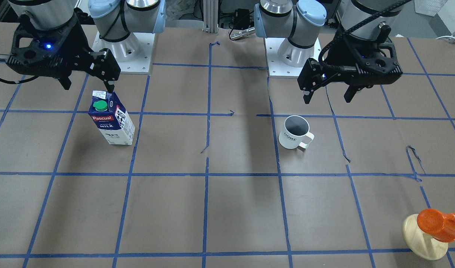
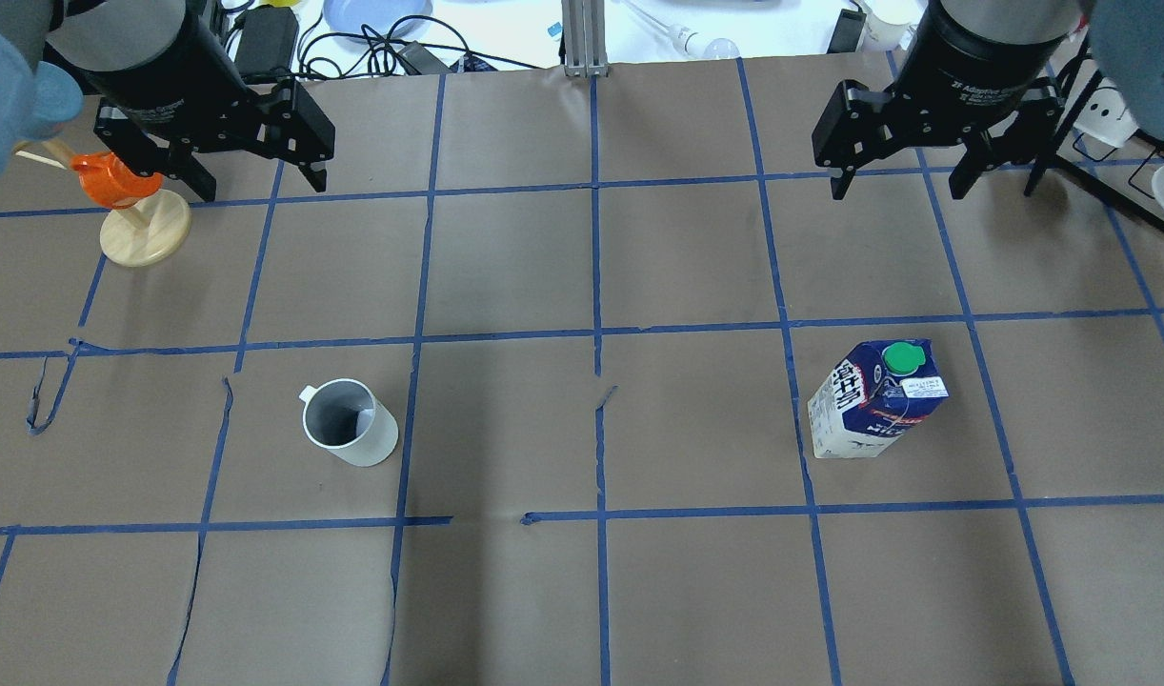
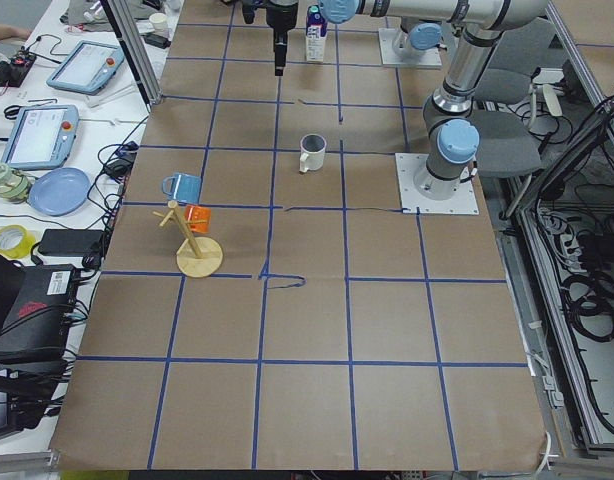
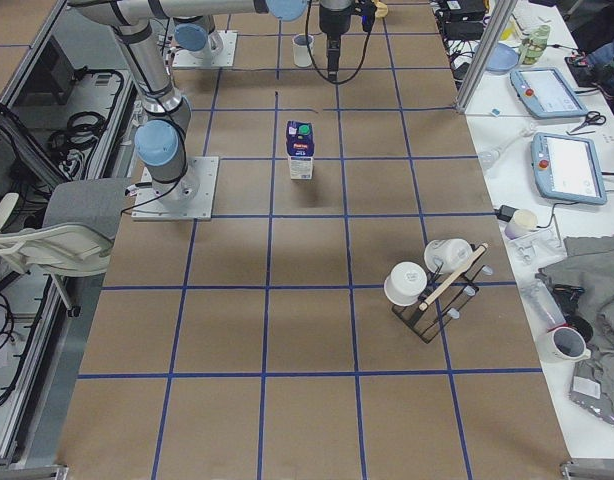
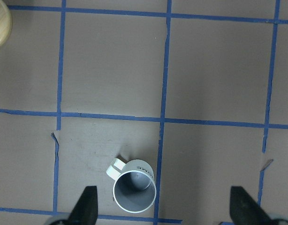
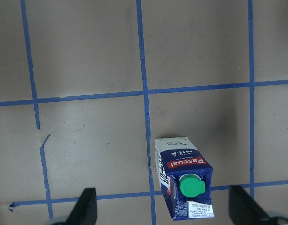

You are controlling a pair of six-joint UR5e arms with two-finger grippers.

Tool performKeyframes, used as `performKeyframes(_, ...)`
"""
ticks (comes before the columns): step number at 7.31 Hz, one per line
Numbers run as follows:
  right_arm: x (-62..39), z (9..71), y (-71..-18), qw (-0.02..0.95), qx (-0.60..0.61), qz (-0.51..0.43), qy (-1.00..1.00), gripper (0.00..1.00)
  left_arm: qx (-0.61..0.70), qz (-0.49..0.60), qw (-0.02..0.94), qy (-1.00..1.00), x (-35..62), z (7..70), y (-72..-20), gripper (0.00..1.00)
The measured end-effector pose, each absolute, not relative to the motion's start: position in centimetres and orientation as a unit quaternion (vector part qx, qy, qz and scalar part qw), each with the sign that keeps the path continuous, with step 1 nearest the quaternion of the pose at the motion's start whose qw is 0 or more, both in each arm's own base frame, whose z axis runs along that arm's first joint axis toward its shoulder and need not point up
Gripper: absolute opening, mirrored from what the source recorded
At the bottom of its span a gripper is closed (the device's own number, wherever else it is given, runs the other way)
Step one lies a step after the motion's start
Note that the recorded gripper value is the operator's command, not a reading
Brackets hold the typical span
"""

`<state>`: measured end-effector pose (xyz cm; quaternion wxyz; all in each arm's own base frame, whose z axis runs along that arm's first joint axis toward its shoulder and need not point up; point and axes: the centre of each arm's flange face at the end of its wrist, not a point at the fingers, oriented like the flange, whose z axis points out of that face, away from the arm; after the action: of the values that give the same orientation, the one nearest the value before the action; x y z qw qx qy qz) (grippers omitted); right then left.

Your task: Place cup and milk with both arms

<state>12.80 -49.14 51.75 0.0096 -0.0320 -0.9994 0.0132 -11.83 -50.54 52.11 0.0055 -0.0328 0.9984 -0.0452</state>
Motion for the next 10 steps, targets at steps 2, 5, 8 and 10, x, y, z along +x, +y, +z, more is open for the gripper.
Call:
performKeyframes(2,12.80,51.69,-49.14,0.010,-0.032,0.012,-0.999,1.00,-0.033,-0.041,0.005,0.999,-11.83,52.13,-50.49,1.00)
performKeyframes(5,12.78,51.73,-49.11,0.010,-0.030,0.011,-0.999,1.00,-0.033,-0.039,0.006,0.999,-11.82,51.95,-50.48,1.00)
performKeyframes(8,12.77,51.62,-49.13,0.010,-0.029,0.009,-0.999,1.00,-0.033,-0.038,0.006,0.999,-11.77,51.87,-50.48,1.00)
performKeyframes(10,12.76,51.40,-49.20,0.010,-0.028,0.005,-1.000,1.00,-0.035,-0.031,0.005,0.999,-11.66,51.51,-50.37,1.00)
